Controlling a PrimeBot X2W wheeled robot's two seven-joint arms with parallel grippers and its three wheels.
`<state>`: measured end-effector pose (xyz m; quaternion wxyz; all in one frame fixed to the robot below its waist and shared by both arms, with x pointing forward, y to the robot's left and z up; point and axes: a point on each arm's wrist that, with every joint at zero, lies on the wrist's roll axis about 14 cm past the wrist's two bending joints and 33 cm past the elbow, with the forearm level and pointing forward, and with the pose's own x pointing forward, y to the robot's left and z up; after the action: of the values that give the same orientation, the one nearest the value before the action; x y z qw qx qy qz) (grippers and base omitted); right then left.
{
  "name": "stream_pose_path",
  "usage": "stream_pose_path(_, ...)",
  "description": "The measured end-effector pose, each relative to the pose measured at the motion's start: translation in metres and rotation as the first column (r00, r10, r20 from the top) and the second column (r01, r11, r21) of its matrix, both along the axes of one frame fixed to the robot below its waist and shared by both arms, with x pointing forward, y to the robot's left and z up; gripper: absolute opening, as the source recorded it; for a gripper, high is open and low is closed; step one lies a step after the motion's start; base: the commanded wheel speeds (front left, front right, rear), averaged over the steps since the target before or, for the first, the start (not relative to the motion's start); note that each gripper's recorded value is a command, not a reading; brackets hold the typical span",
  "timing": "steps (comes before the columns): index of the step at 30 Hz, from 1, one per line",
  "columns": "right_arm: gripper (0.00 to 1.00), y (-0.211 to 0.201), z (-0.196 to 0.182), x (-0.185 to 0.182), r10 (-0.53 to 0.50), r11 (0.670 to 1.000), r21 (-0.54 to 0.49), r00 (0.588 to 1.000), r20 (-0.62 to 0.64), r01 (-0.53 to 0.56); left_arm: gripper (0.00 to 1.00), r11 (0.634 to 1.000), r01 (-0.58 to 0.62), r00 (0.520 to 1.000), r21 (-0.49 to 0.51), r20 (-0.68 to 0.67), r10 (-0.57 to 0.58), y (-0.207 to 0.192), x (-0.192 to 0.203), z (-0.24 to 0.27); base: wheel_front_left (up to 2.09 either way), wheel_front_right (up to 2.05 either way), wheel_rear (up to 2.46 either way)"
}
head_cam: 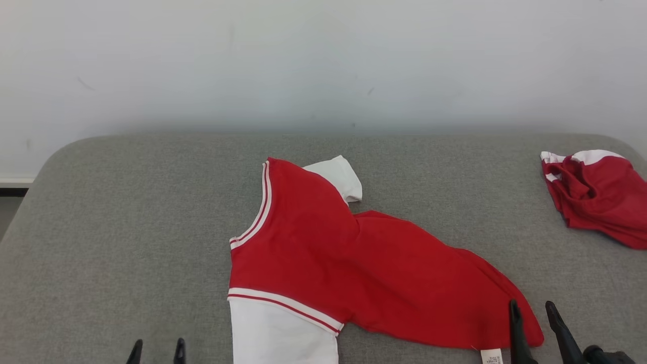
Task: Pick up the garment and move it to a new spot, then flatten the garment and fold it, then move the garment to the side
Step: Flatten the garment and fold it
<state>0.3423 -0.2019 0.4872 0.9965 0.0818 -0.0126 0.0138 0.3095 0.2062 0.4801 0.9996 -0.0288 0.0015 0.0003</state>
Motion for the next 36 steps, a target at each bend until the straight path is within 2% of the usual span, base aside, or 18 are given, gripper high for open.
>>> stream_pose_path(8,1.0,-0.029,-0.032,-0.004,-0.062,0.997,-0.054,0.992,-0.107,0.056,1.0,0.992,0.111,0.987,-0.066,-0.11,-0.118,-0.039,0.002,-0.036,0.0,0.0,0.0)
stream_pose_path(11,1.0,-0.038,-0.043,-0.003,-0.08,0.995,-0.069,0.986,-0.144,0.071,1.0,0.983,0.153,0.968,-0.1,-0.185,-0.169,-0.057,-0.003,-0.059,0.0,0.0,0.0)
stream_pose_path(22,1.0,-0.055,-0.079,0.01,-0.119,0.991,-0.085,0.955,-0.272,0.1,1.0,0.975,0.16,0.912,-0.155,-0.355,-0.206,-0.072,0.0,-0.11,0.0,0.0,0.0)
stream_pose_path(28,1.0,-0.052,-0.1,0.012,-0.115,0.993,-0.077,0.933,-0.342,0.094,1.0,0.972,0.145,0.898,-0.187,-0.386,-0.208,-0.076,0.007,-0.12,0.0,0.0,0.0)
stream_pose_path(29,0.81,-0.05,-0.103,0.012,-0.113,0.993,-0.073,0.929,-0.352,0.093,1.0,0.971,0.144,0.897,-0.192,-0.388,-0.21,-0.077,0.008,-0.121,0.0,0.0,0.0)
stream_pose_path(30,0.22,-0.049,-0.106,0.011,-0.113,0.993,-0.064,0.926,-0.361,0.096,1.0,0.969,0.142,0.897,-0.202,-0.387,-0.212,-0.079,0.008,-0.121,0.0,0.0,0.0)
stream_pose_path(31,0.0,-0.048,-0.107,0.012,-0.112,0.994,-0.057,0.924,-0.365,0.098,0.61,0.968,0.133,0.897,-0.215,-0.389,-0.21,-0.079,0.009,-0.121,0.0,0.0,0.0)
stream_pose_path(32,0.0,-0.048,-0.108,0.012,-0.11,0.994,-0.054,0.923,-0.368,0.097,0.12,0.965,0.125,0.898,-0.229,-0.387,-0.208,-0.08,0.01,-0.121,0.0,0.0,0.0)
stream_pose_path(33,0.0,-0.046,-0.108,0.012,-0.107,0.994,-0.049,0.922,-0.371,0.096,0.0,0.963,0.119,0.9,-0.242,-0.384,-0.208,-0.081,0.011,-0.12,0.0,0.0,0.0)
stream_pose_path(36,0.0,-0.039,-0.11,0.011,-0.092,0.996,-0.024,0.922,-0.375,0.089,0.0,0.954,0.128,0.895,-0.271,-0.383,-0.229,-0.09,0.008,-0.119,0.0,0.0,0.0)
